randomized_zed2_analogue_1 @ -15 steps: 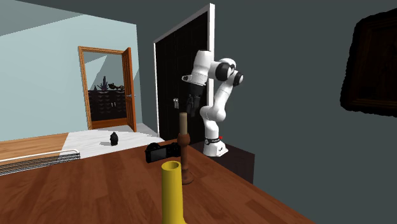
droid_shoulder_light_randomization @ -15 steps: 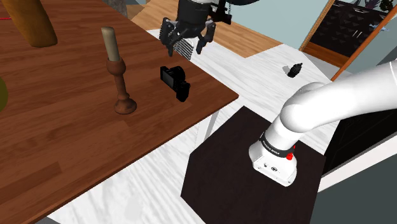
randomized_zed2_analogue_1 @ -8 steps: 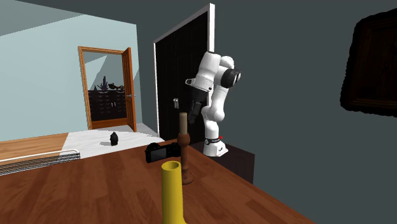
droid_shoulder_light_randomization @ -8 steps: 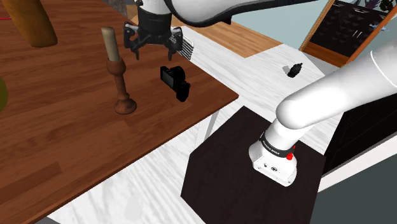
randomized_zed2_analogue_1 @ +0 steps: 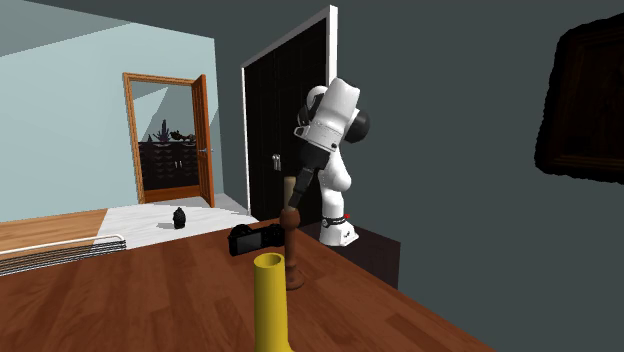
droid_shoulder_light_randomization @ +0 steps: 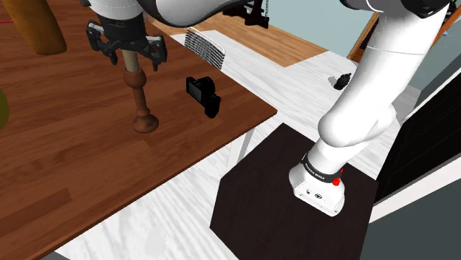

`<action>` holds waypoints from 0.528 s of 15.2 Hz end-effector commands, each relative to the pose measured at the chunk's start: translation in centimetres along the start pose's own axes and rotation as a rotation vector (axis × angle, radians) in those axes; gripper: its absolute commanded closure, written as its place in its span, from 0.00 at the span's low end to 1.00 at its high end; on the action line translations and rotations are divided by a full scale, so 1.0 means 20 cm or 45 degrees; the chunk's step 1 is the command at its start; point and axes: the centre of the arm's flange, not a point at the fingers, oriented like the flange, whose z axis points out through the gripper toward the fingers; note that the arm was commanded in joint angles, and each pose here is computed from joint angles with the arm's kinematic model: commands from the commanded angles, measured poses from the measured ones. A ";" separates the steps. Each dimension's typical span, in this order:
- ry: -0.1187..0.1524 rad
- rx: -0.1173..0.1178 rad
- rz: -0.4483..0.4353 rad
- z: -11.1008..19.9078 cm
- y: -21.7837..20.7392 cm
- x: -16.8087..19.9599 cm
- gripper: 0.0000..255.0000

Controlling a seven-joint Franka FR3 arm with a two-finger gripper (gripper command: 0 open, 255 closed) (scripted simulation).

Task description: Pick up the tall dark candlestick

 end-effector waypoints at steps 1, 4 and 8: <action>0.036 0.007 0.049 0.04 -0.06 -0.01 0.00; 0.036 0.007 0.049 0.12 -0.05 -0.04 0.00; 0.036 0.007 0.049 0.20 -0.05 -0.08 0.00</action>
